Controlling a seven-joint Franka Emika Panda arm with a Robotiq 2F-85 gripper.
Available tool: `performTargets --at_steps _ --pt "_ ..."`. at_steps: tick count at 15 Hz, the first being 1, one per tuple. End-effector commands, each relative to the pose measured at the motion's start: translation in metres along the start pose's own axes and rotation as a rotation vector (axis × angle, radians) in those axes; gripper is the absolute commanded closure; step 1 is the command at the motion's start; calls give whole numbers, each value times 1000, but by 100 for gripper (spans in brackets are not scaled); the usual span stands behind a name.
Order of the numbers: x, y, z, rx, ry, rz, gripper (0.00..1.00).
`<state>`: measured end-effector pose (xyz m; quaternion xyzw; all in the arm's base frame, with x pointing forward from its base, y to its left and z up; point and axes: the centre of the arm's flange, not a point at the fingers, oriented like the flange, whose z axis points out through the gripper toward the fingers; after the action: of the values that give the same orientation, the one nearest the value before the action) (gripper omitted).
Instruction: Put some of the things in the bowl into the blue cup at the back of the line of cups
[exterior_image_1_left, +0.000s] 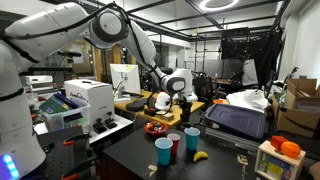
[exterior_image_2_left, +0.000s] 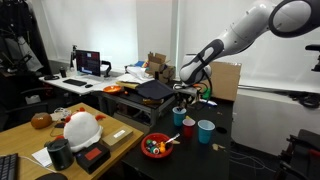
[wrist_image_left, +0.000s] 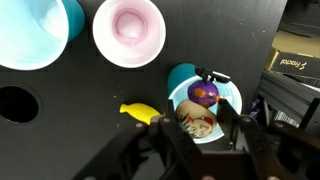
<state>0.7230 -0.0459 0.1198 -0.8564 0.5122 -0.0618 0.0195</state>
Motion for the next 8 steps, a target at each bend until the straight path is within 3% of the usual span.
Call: performTargets --at_steps 1,8 --pt "1 -13 -2 15 37 6 79" --pt "10 -17 3 13 73 4 79"
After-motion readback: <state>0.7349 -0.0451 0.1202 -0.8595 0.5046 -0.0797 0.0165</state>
